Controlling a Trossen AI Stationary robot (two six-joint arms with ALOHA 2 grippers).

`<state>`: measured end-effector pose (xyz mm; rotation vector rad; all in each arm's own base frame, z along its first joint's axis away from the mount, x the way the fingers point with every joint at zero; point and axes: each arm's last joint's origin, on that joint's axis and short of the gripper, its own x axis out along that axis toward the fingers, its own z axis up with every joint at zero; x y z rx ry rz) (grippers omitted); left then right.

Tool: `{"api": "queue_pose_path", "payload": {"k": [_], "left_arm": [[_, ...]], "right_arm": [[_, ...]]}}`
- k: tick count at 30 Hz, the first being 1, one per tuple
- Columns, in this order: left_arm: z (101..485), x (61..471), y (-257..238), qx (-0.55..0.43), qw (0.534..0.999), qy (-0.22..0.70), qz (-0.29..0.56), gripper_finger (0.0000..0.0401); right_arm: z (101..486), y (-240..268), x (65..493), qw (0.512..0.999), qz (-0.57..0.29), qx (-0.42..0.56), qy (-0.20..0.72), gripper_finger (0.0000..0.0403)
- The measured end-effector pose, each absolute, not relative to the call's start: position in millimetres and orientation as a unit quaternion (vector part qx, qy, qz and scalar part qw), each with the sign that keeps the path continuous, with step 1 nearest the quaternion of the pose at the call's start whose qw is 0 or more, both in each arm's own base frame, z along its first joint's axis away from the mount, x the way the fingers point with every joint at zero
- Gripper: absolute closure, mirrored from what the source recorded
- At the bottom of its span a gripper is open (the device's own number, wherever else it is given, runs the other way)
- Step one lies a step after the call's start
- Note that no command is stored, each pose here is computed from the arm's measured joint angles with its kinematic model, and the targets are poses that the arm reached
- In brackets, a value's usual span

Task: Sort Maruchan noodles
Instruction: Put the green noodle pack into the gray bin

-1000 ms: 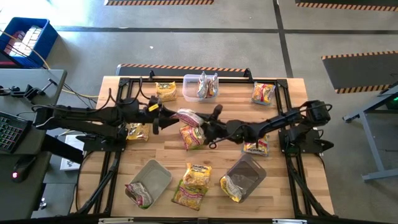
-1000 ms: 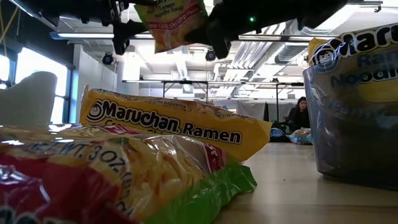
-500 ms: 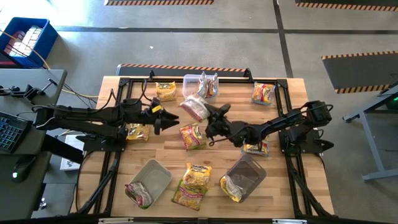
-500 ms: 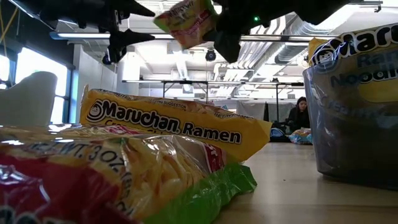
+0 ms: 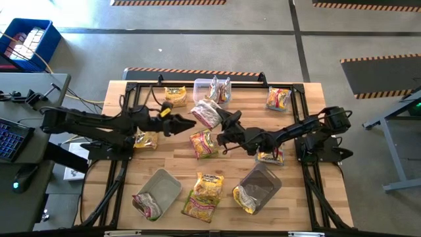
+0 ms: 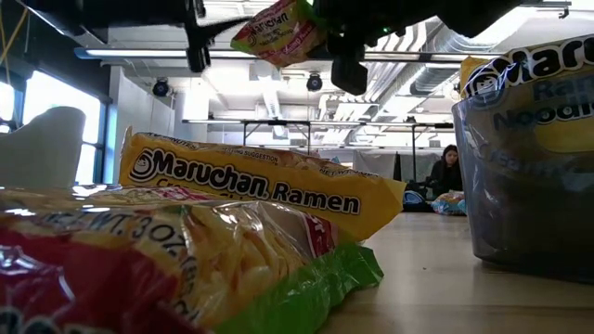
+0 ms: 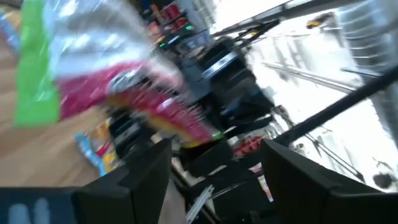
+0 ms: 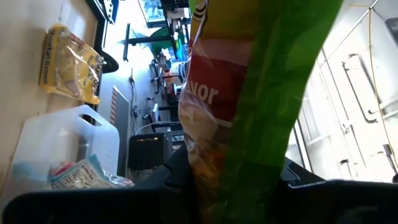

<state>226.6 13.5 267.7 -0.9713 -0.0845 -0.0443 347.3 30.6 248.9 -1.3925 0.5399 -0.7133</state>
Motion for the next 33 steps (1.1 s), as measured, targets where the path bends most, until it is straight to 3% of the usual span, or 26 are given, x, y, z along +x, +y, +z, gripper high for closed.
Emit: {"api": "queue_pose_path", "payload": {"k": [17,33], "left_arm": [[252,254,27,-0.524,0.845,-0.097,0.035,0.0153],[260,267,35,-0.505,0.855,-0.108,0.049,0.0156]], "right_arm": [[251,18,351,0.665,-0.307,-0.637,0.24,0.0317],[264,20,358,0.669,-0.304,-0.639,0.228,0.0317]]}}
